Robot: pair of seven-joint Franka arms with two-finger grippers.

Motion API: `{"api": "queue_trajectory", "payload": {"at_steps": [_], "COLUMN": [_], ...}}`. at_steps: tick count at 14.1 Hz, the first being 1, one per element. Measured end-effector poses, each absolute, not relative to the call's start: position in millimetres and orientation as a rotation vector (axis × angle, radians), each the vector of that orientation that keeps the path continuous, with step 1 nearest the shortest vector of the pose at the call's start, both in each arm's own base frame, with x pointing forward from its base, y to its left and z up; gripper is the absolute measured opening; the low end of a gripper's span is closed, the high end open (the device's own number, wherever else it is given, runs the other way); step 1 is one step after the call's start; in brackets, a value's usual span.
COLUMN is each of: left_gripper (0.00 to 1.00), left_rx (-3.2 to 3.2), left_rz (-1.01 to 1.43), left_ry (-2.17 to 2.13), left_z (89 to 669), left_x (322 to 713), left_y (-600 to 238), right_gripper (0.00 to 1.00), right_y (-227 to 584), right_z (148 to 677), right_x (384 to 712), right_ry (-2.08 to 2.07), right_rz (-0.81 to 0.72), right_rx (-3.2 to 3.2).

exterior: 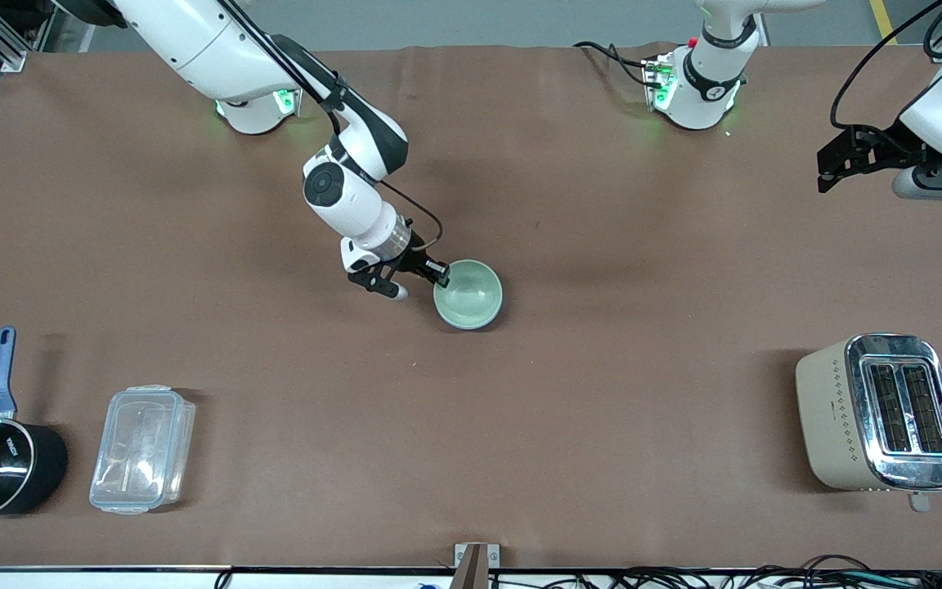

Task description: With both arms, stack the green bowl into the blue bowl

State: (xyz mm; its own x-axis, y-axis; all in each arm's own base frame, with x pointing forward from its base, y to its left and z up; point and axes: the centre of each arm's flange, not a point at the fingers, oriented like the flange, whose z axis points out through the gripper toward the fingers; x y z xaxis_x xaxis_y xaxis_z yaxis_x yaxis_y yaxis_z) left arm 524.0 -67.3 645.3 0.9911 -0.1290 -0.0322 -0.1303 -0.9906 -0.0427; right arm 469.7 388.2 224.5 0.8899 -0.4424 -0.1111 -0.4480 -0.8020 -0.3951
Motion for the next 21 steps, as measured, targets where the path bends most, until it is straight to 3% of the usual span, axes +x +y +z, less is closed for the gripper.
{"api": "queue_trajectory", "payload": {"at_steps": [3,6,10,16,21], "left_gripper": [1.0,1.0,1.0,1.0,1.0], "left_rx": [-3.09,-3.091,-3.088,-3.106,-3.107], "left_rz": [0.047,0.046,0.059,0.068,0.061], "left_ry": [0.201,0.195,0.208,0.235,0.24], "left_z": [644.9,645.2,647.9,649.3,651.0], "left_x": [524.1,524.2,520.3,516.5,518.8], "left_y": [-67.0,-65.2,-68.6,-78.7,-80.5], "right_gripper": [0.69,0.98,1.0,1.0,1.0], "right_y": [389.3,372.9,280.8,107.4,-7.9], "right_z": [236.9,288.8,403.3,534.0,632.2], "right_x": [479.6,498.4,525.7,575.6,561.7], "right_ry": [0.655,0.62,0.443,0.275,0.2], "right_rz": [-0.005,-0.008,-0.109,-0.072,-0.009], "right_rx": [-2.624,-2.713,-2.979,-3.121,-3.153]}}
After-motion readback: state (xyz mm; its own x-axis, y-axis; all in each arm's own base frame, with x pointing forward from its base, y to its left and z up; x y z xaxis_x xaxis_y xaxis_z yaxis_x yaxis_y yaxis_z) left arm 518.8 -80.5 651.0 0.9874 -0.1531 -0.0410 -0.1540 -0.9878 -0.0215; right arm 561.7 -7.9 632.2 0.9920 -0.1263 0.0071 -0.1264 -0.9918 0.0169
